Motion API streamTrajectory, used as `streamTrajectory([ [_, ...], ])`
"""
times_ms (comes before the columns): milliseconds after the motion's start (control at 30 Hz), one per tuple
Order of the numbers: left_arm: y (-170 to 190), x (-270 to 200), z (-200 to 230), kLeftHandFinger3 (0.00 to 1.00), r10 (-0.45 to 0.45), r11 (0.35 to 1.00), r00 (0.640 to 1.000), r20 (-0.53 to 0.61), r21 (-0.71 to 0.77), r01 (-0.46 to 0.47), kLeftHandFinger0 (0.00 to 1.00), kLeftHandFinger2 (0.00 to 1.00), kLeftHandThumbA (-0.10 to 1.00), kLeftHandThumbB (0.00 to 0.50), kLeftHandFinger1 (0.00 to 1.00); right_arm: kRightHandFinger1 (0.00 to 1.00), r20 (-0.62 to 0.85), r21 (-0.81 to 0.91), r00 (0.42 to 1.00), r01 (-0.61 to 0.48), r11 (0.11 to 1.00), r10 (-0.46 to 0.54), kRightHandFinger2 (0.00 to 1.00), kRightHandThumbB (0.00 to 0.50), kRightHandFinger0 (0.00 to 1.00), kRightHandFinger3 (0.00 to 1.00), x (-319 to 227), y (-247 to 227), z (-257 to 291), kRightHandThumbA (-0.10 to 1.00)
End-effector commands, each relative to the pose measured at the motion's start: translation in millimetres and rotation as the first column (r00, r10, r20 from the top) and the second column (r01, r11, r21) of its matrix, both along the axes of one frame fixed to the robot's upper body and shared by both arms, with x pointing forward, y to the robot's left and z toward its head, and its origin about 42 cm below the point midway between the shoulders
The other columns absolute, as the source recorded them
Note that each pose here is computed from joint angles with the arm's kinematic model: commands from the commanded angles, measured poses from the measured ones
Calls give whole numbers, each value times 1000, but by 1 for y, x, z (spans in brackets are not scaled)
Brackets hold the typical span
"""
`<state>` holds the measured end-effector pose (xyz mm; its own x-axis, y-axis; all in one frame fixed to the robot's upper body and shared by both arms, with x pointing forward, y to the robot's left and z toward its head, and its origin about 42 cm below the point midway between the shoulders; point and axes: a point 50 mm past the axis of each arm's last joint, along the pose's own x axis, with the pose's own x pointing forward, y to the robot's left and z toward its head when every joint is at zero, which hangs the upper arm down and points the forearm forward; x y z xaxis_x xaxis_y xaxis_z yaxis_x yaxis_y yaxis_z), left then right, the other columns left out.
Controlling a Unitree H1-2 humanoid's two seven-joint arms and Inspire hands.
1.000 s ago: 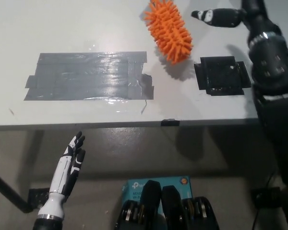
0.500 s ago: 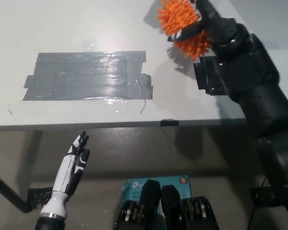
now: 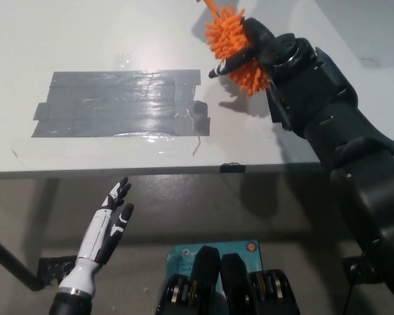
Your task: A person hands an oraange duster to the robot and the robot grabs it with its right hand and places it on the black marked spot infron tof it on the desk
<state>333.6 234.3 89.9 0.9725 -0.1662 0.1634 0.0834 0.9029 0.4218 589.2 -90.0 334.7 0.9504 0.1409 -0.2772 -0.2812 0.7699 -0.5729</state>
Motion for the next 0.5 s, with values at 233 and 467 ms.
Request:
streamTrajectory([
  [233,2,6,14,1000,-36,999,999,34,38,34,1000,1000,1000,180,1000,1000,10,-123,993,118,985,-118,1000,351,845,1000,3,-30,-15,189],
  [467,1,9,15,1000,-34,999,999,36,39,33,1000,1000,1000,184,1000,494,82,-253,993,107,962,-89,683,180,129,1000,2,-45,-28,-100],
])
